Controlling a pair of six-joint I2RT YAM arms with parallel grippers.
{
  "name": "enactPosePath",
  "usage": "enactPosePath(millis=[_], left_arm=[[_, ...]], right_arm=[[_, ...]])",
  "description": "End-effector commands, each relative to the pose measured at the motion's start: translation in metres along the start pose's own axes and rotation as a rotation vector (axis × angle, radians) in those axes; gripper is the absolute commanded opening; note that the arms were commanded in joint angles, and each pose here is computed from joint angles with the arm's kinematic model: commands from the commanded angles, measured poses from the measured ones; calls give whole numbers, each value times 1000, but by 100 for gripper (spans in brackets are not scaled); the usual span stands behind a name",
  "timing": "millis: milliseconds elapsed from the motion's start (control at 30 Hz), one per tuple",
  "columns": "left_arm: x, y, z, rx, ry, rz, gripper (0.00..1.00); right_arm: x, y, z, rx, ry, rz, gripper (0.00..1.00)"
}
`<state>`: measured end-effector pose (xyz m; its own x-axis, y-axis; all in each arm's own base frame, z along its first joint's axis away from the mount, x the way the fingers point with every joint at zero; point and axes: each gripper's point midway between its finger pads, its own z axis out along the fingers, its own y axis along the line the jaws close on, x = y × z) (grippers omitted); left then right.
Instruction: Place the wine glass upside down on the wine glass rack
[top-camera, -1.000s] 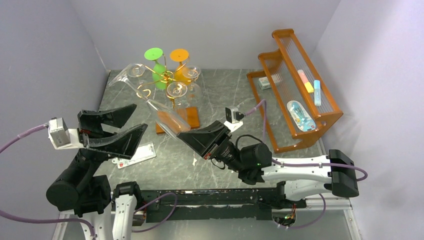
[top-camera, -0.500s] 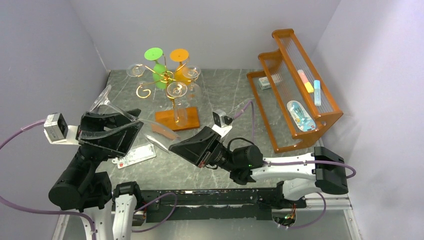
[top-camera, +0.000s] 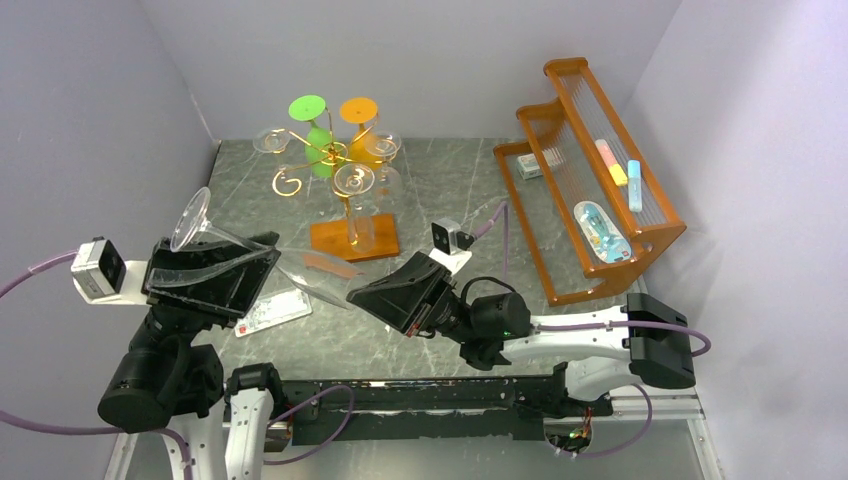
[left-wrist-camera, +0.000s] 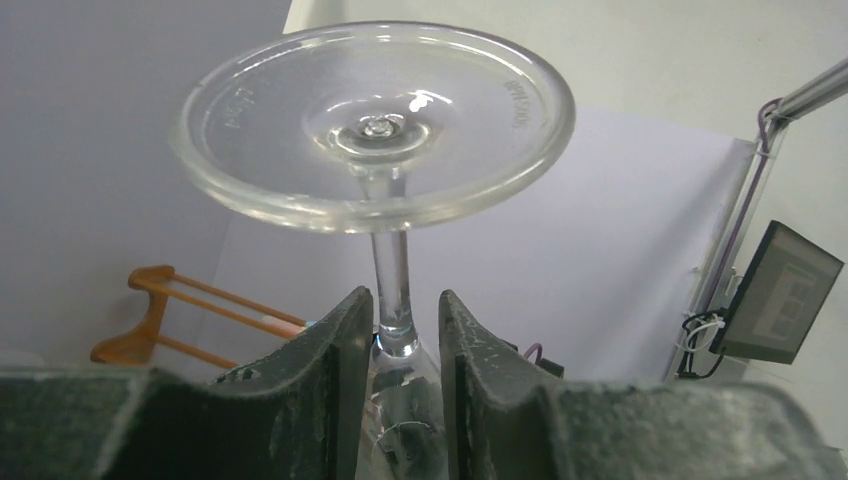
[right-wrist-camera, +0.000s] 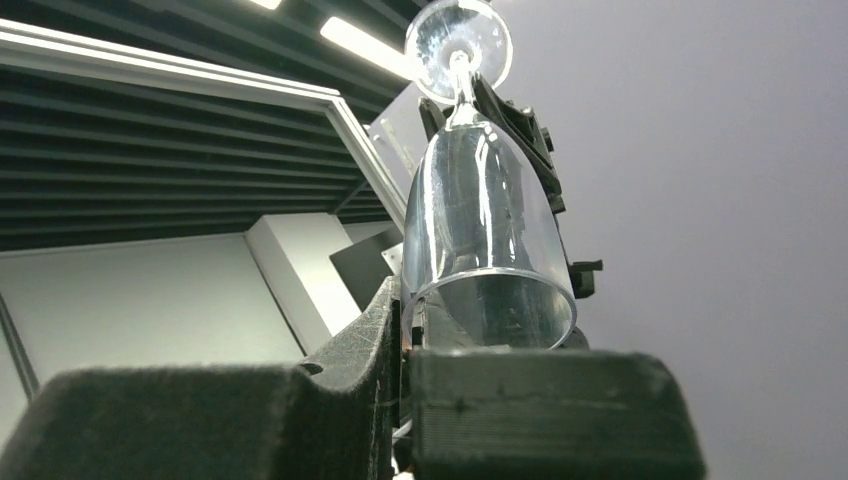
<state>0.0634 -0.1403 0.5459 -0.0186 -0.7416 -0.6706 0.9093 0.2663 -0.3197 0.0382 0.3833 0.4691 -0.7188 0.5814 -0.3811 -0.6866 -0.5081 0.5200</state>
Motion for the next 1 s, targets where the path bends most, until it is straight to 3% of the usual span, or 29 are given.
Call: enactPosePath(millis=[0,133,433,500,600,733,967], left_arm=[[-2,-22,-4,111,-27,18,30],[-1,-24,-4,114,-23,37,6],[-1,-8,-1,18,-3,79,5],[-1,-2,-1,-13,1,83,5],[-1,14,-1,-96,15,105,5],[-7,43,-6,-288,53,242,5],[3,106,-33,-550,177,360,5]], right_arm=[[-21,7,3,-32,-108,30,0],[-18,4,4,-23,-97,29,0],[-5,-14,1,42,-52,39,0],[-3,-17,0,53,-48,40,10],[-3,-24,-4,89,-49,38,34],[-10,-58,-18,302,-81,25,62],[-38,-110,-63,726,-162,-69,72]])
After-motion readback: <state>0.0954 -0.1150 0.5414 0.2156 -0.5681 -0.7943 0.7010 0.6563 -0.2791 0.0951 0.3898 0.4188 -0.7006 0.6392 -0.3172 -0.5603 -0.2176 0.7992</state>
